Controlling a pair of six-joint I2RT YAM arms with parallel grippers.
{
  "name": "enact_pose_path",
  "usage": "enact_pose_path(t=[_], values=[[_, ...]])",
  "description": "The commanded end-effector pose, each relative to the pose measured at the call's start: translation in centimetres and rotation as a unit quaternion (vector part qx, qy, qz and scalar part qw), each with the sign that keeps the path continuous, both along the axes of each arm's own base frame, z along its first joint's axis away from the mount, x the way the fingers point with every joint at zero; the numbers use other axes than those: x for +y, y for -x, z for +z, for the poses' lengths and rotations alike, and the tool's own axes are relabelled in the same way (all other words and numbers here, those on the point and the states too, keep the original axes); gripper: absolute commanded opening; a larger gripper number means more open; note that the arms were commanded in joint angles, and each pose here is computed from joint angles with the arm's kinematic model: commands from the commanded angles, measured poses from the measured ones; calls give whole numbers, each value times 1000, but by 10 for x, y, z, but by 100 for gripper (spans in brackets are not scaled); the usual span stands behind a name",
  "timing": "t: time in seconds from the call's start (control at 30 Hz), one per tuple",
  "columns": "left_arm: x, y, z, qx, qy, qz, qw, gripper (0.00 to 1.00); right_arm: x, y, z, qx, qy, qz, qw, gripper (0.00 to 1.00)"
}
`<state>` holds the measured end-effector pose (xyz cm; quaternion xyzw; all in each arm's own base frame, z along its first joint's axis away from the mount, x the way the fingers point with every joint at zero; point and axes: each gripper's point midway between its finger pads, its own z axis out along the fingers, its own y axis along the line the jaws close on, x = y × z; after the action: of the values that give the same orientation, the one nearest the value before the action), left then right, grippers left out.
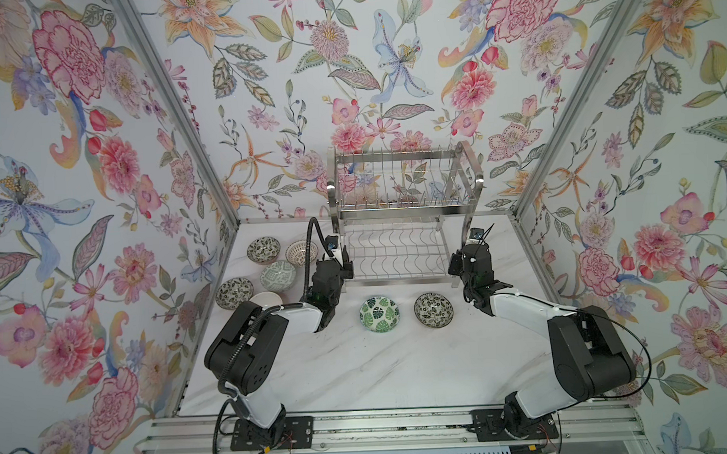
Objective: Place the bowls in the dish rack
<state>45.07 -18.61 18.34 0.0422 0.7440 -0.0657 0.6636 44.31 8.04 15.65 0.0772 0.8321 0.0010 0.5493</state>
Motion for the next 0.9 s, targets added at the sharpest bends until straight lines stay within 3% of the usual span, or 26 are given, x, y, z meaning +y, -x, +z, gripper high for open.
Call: enact_pose_path(t=[0.0,0.47,0.5,0.6,0.87], values=[[-12,5,-5,15,-14,-31,999,38,21,1,-12,20,-37,24,999,29],[-2,10,3,19,-27,-15,999,70,21,5,-7,33,-24,31,999,36],[-2,11,3,21,-29,-16,999,74,20,6,-7,35,-21,30,999,38],[0,13,3,28,-35,-16,999,98,18,8,-5,39,-14,31,999,43],[11,23,-7,67,-50,-2,997,99,12,19,-7,60,19,39,997,69]])
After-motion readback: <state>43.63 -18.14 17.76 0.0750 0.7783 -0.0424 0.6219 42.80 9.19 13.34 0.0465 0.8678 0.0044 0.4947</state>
